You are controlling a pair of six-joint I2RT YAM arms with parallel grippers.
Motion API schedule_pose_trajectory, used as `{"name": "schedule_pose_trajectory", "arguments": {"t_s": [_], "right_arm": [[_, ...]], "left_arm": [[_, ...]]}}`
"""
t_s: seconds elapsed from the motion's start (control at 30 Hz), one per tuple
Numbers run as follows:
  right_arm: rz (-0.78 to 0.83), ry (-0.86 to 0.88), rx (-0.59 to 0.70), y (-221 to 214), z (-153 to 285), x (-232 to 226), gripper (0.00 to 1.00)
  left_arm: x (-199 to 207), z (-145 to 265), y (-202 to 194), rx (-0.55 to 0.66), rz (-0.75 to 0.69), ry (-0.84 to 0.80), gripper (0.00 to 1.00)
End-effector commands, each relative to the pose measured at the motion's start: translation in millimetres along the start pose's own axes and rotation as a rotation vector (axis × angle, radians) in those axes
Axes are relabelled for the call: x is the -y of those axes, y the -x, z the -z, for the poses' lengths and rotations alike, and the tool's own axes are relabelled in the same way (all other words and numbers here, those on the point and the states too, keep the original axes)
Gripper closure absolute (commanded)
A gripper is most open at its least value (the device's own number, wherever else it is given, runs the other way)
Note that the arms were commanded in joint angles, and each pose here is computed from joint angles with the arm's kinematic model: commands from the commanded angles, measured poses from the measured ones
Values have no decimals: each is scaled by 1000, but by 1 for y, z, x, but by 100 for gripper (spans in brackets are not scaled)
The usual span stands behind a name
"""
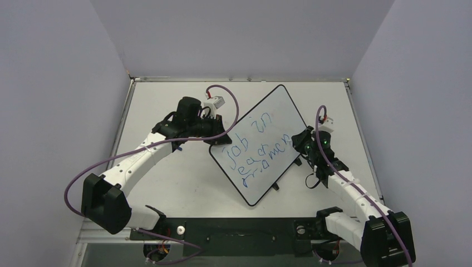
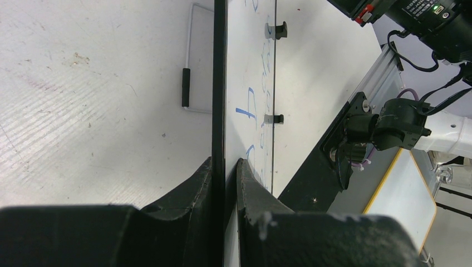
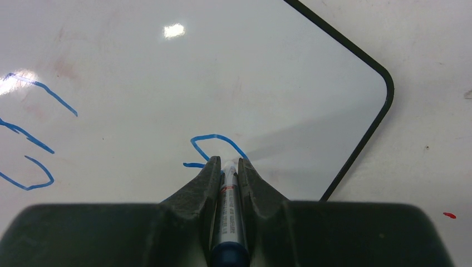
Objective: Write a sentence on the whiteboard
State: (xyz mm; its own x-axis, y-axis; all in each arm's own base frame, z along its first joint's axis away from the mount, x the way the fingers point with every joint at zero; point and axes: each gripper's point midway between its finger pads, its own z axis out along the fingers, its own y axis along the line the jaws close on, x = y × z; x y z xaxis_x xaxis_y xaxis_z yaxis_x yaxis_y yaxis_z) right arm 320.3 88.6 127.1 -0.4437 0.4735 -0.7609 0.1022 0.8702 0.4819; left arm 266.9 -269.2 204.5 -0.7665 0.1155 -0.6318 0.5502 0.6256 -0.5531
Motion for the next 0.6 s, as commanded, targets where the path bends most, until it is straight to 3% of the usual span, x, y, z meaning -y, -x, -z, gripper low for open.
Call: {"name": "schedule_pose_trajectory", "arguments": {"t_s": [0.0,0.57], "right_arm": [[-23,80,77,29,-3,-26,100],[-13,4,172,57,9,-18,100]], "left_arm": [[-23,1,-10,-21,-87,110,100],[-23,2,-11,-20,-88,109,100]]}}
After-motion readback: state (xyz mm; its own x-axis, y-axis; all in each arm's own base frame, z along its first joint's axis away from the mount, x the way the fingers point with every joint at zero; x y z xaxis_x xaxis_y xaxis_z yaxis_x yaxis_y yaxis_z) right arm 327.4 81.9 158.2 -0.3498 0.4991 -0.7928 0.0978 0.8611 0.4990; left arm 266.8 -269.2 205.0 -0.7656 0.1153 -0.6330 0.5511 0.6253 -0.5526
